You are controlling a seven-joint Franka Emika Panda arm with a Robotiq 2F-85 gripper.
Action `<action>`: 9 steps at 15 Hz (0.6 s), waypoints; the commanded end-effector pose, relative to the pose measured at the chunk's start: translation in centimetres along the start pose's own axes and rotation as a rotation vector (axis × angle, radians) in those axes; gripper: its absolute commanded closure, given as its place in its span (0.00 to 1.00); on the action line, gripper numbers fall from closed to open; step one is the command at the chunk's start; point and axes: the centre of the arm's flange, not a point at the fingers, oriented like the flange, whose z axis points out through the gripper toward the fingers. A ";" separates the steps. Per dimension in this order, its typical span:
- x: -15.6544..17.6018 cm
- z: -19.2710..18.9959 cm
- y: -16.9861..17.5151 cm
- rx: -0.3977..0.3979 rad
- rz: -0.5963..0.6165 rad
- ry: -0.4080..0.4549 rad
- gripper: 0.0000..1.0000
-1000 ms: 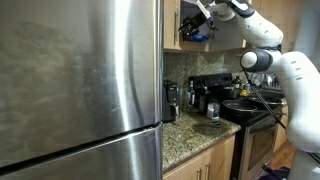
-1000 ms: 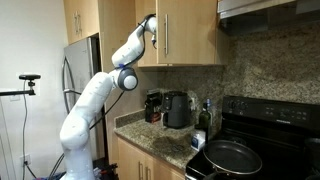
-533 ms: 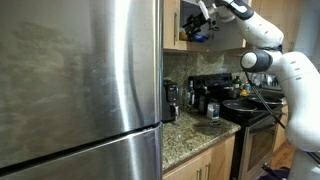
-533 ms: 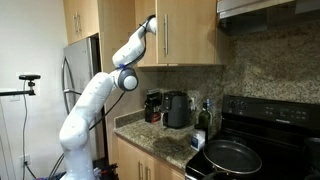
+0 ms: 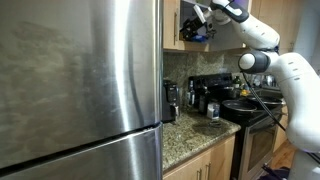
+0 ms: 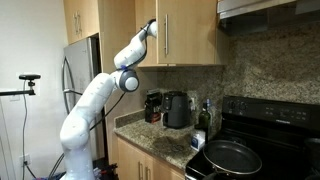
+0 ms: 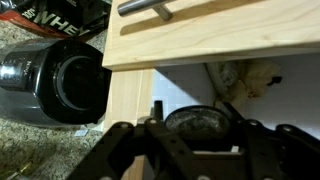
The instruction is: Put the object in the upper cabinet and close the right upper cabinet door
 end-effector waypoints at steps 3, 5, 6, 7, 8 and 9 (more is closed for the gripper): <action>0.4 5.5 -3.2 -0.010 -0.004 0.058 0.67; 0.4 6.4 -3.4 -0.012 0.016 0.049 0.67; 0.5 6.7 -3.5 -0.015 0.033 0.046 0.67; 0.8 6.6 -3.6 -0.023 0.068 0.036 0.67; 1.0 6.4 -3.5 -0.029 0.084 0.026 0.26; 1.0 5.8 -3.5 -0.040 0.102 0.010 0.16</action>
